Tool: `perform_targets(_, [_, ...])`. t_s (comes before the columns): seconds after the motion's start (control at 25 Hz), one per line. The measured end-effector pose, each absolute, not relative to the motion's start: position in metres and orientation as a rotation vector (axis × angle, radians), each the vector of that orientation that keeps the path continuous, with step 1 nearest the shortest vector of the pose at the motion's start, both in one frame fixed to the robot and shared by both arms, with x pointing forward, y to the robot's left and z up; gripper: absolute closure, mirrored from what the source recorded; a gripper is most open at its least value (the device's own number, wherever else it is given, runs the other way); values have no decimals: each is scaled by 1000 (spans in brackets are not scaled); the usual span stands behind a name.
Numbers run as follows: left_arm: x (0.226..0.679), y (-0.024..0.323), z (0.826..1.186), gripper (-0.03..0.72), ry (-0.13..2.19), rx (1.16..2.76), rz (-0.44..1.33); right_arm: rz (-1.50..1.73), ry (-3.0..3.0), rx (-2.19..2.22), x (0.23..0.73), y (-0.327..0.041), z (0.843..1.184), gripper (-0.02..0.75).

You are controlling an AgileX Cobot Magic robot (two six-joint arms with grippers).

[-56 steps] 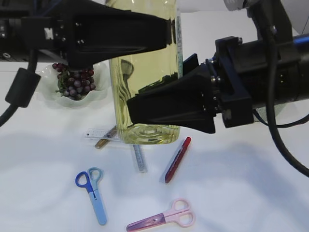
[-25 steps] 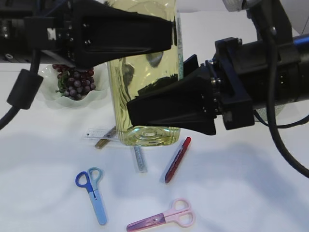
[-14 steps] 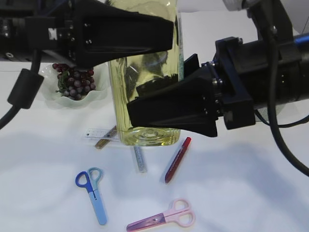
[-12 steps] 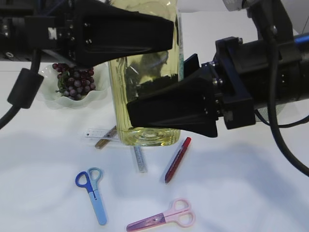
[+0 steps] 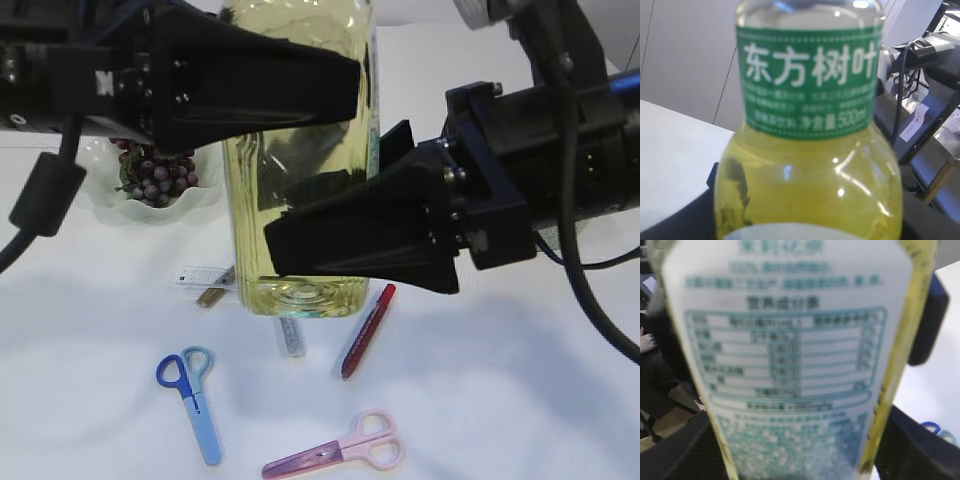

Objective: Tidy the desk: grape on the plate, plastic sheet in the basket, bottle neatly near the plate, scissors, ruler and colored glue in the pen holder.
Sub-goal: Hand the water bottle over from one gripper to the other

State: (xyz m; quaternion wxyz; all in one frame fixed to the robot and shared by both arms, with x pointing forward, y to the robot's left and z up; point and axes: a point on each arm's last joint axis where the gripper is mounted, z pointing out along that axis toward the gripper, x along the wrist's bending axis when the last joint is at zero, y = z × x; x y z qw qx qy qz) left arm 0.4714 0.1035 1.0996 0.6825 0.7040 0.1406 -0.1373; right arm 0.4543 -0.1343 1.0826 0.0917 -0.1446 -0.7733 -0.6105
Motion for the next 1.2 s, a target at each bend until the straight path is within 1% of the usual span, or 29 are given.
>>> perform_targets(0.28, [471,104,1099,241,315,1586,-310,-1804,-2297,-434,454,-134,1082,117])
perform_targets(0.44, [471,103,1099,241,312,1590,-310,-1787,-2278,-466,454,-135,1083,90])
perform_targets(0.6, [471,104,1099,241,313,1596,-306,-1759,-2280,-482,453,-135,1081,79])
perform_targets(1.2, [474,104,1097,241,342,1605,-291,-1676,-2287,-562,453,-136,1078,78])
